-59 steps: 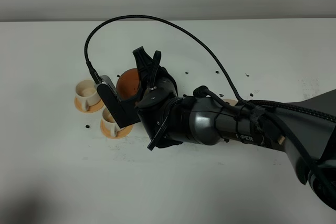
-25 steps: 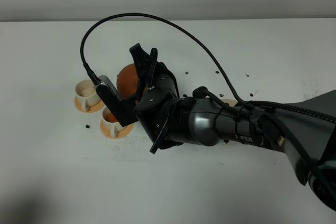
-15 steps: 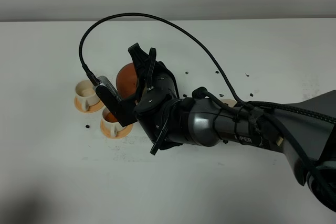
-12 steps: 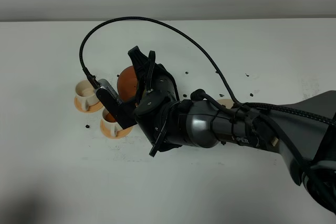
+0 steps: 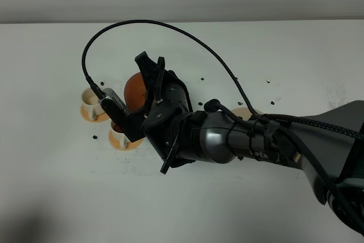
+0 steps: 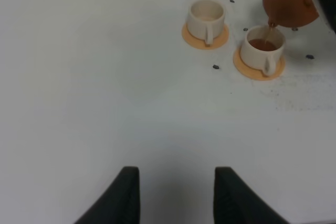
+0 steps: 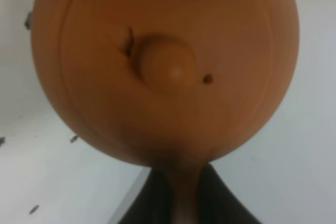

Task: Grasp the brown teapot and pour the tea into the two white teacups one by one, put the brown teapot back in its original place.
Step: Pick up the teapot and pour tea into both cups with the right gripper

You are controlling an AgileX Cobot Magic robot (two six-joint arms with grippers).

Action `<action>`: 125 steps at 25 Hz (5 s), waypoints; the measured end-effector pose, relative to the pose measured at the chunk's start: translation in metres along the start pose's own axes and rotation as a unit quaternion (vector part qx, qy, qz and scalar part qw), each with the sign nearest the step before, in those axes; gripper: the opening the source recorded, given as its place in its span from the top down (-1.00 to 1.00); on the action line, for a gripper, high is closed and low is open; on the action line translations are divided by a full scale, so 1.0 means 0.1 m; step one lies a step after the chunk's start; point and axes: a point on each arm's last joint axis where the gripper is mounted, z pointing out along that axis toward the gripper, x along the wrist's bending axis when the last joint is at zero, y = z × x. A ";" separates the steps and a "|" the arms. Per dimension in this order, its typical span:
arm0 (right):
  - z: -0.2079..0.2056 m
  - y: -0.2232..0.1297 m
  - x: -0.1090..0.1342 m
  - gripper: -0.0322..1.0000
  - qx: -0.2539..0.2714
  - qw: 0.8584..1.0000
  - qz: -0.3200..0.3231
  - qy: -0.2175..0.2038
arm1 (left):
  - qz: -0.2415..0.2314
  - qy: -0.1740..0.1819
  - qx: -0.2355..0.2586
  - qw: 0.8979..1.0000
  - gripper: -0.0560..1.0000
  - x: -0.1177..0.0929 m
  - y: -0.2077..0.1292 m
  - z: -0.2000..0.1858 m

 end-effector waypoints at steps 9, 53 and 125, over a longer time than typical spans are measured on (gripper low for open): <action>-0.01 0.01 -0.01 0.71 0.000 1.000 -0.006 -0.005 | 0.000 0.000 0.000 1.000 0.20 0.00 0.00 0.00; -0.06 0.05 -0.06 0.71 0.009 0.999 -0.033 -0.029 | 0.000 0.000 0.000 1.000 0.20 0.00 0.00 0.00; -0.33 -0.47 -0.18 0.71 -0.011 0.987 0.160 0.027 | 0.000 0.000 0.000 1.000 0.20 0.00 0.00 0.00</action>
